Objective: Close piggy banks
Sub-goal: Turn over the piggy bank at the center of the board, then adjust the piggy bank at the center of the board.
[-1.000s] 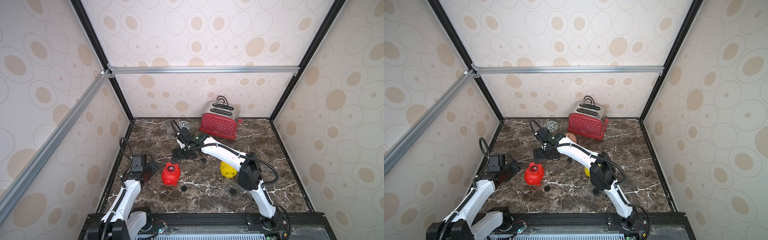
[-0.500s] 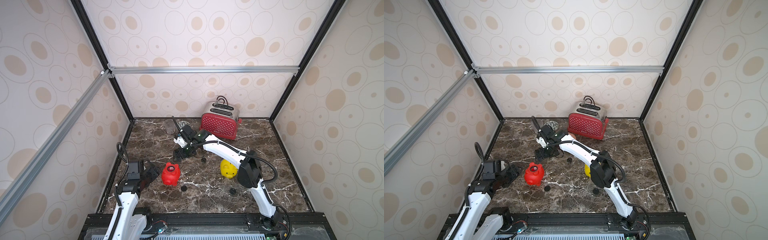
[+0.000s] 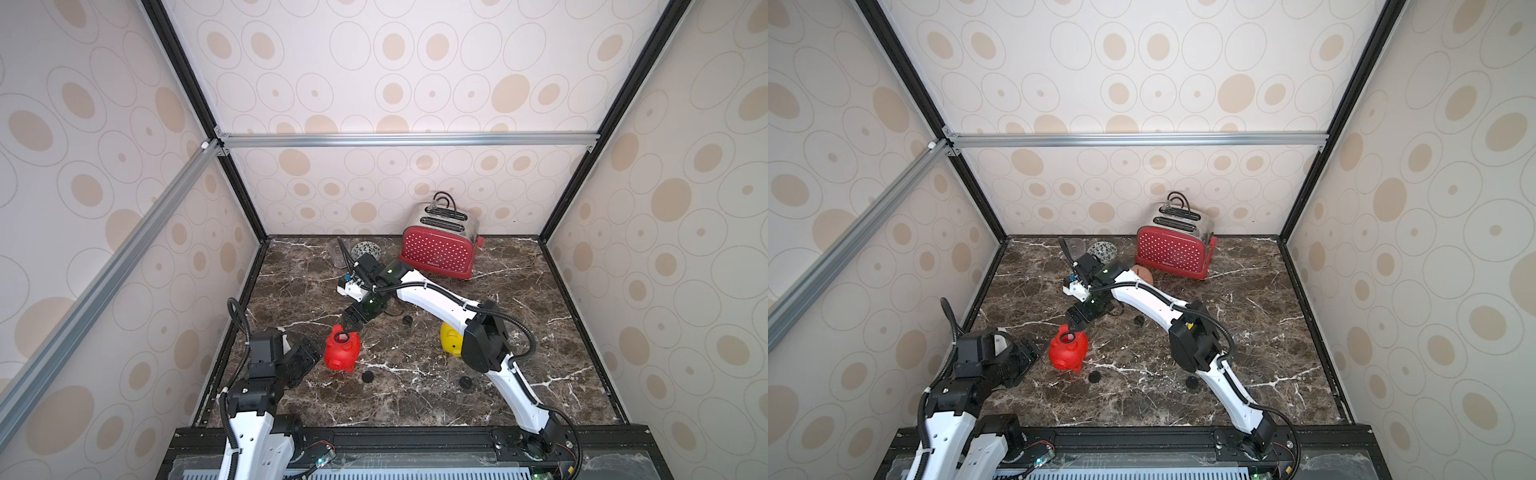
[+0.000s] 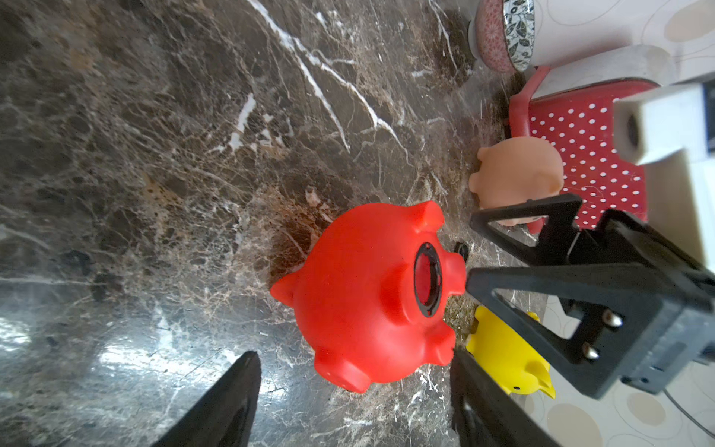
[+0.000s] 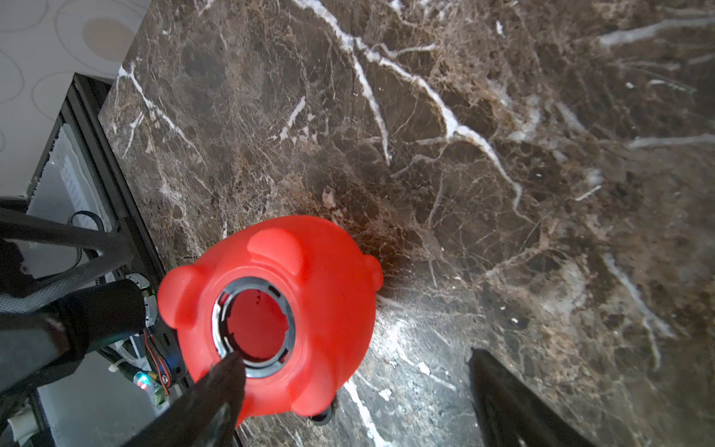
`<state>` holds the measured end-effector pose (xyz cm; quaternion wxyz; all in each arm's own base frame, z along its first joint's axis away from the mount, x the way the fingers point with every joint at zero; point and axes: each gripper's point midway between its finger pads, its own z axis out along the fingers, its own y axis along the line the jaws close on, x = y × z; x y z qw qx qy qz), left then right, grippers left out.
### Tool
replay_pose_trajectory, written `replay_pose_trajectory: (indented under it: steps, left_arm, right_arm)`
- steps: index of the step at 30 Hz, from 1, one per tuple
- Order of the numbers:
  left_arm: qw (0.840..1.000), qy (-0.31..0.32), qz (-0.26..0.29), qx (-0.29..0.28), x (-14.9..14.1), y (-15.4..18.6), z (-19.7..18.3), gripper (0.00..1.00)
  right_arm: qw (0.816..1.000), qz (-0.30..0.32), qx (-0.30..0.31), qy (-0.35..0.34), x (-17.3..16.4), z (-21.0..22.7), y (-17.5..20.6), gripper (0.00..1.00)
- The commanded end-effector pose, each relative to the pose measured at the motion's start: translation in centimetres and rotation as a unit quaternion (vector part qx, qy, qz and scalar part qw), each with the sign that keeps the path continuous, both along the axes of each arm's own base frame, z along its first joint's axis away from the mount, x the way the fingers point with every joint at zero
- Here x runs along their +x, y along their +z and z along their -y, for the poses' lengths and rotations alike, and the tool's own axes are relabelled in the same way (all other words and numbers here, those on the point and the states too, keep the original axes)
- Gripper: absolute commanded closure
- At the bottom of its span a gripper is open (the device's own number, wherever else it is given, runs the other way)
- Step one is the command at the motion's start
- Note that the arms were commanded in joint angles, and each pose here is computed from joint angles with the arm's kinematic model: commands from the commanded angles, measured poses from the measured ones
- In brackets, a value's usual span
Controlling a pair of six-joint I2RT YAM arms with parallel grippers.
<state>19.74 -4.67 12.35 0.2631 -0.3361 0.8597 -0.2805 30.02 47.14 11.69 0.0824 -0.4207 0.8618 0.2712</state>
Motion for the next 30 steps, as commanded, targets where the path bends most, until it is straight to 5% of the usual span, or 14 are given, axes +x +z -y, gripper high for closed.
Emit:
replay_pose_trajectory:
  steps: [1, 13, 30]
  left_arm:
    - [0.999, -0.003, -0.02, -0.03, -1.2, -0.6, 0.8, 0.23]
    - [0.997, -0.022, -0.02, -0.066, -2.0, -1.8, 2.1, 0.18]
    - [0.995, -0.028, 0.014, -0.096, 1.6, -2.0, 2.7, 0.15]
  right_arm:
    - [0.999, 0.008, 0.0, 0.047, -0.7, 0.0, 0.1, 0.07]
    - [0.998, -0.005, 0.015, 0.061, -1.3, -1.5, -1.0, 0.07]
    - [1.0, -0.019, -0.006, 0.022, -1.7, -1.7, -2.6, 0.15]
